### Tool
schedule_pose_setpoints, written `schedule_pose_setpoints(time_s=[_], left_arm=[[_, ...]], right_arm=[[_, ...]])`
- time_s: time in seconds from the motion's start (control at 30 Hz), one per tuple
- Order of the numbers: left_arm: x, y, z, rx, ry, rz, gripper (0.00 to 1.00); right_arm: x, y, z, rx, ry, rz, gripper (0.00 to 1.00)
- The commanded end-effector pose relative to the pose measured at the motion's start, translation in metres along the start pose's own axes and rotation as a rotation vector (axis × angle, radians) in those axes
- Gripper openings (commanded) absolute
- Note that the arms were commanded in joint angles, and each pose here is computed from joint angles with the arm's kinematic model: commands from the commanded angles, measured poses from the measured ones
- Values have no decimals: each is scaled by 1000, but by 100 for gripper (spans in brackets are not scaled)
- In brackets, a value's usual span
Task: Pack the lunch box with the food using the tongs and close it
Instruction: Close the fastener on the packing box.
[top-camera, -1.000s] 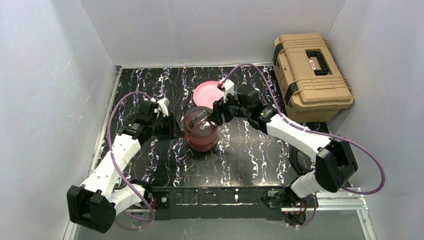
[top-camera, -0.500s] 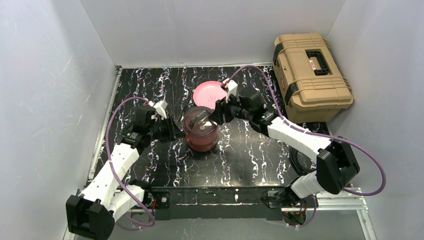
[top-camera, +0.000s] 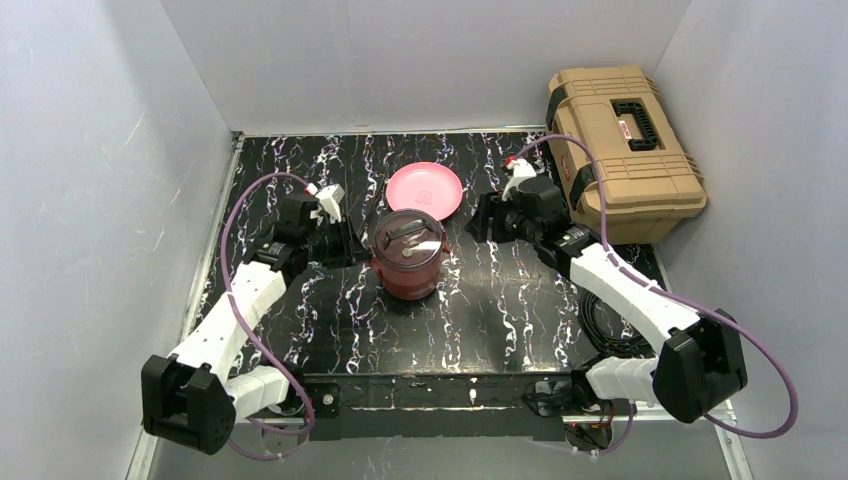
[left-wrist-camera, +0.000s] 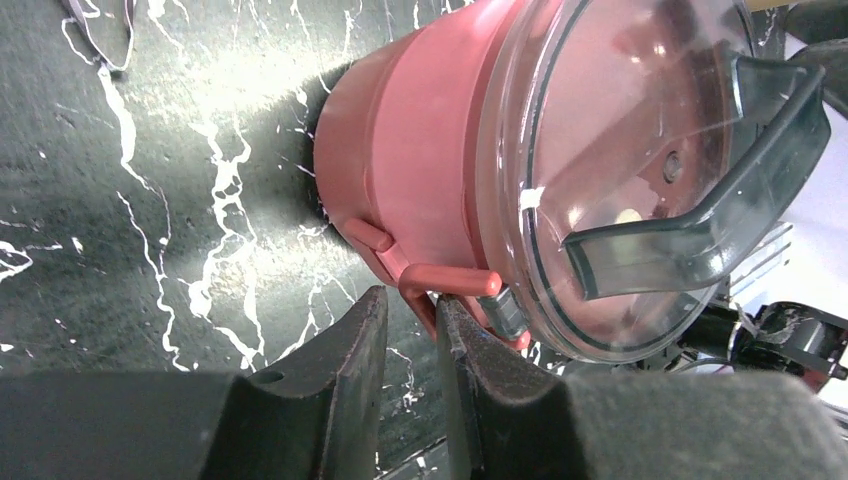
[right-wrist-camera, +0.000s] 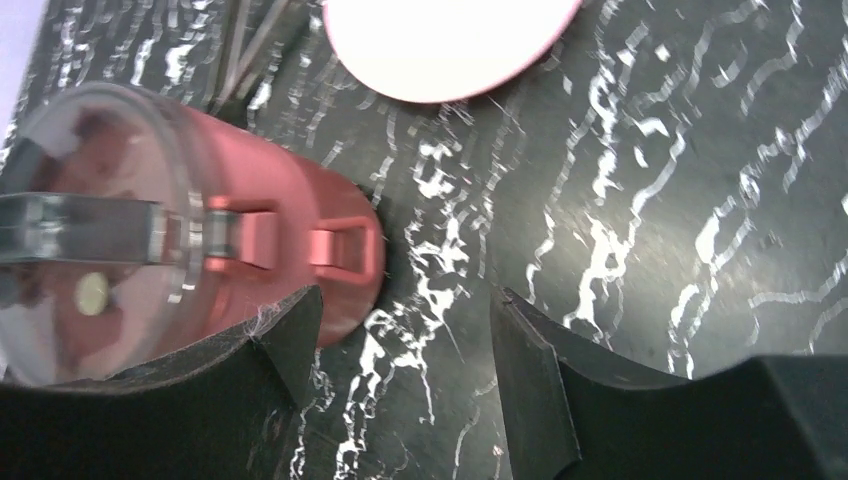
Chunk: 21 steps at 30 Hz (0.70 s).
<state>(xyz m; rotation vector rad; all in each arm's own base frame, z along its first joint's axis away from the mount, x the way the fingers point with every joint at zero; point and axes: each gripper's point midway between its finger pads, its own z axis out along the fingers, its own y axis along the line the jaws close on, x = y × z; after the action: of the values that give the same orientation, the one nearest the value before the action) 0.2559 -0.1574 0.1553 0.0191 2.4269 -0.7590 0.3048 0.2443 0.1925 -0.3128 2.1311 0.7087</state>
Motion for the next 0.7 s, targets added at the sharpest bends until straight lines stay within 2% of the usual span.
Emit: schedule_pose_setpoints(time_s=[0.0, 0.07, 0.17, 0.27, 0.33, 0.5, 0.67], left_arm=[[-4, 9, 5, -50, 40, 64, 23], [-13, 6, 8, -44, 41, 80, 24], [-28, 1, 3, -51, 33, 124, 32], [-45, -1, -12, -93, 5, 181, 59], [-55, -1, -26, -131, -10, 225, 69], [-67, 6, -60, -252, -7, 291, 76], [-67, -33, -67, -119, -9, 294, 78]], right_arm=[[24, -32, -5, 107, 24, 111, 70], [33, -40, 1, 129, 37, 116, 69], [45, -43, 14, 120, 74, 112, 68], [53, -39, 27, 78, 112, 103, 67], [55, -39, 35, 68, 121, 93, 66], [66, -51, 53, 95, 167, 59, 61], [76, -54, 70, 73, 205, 32, 59]])
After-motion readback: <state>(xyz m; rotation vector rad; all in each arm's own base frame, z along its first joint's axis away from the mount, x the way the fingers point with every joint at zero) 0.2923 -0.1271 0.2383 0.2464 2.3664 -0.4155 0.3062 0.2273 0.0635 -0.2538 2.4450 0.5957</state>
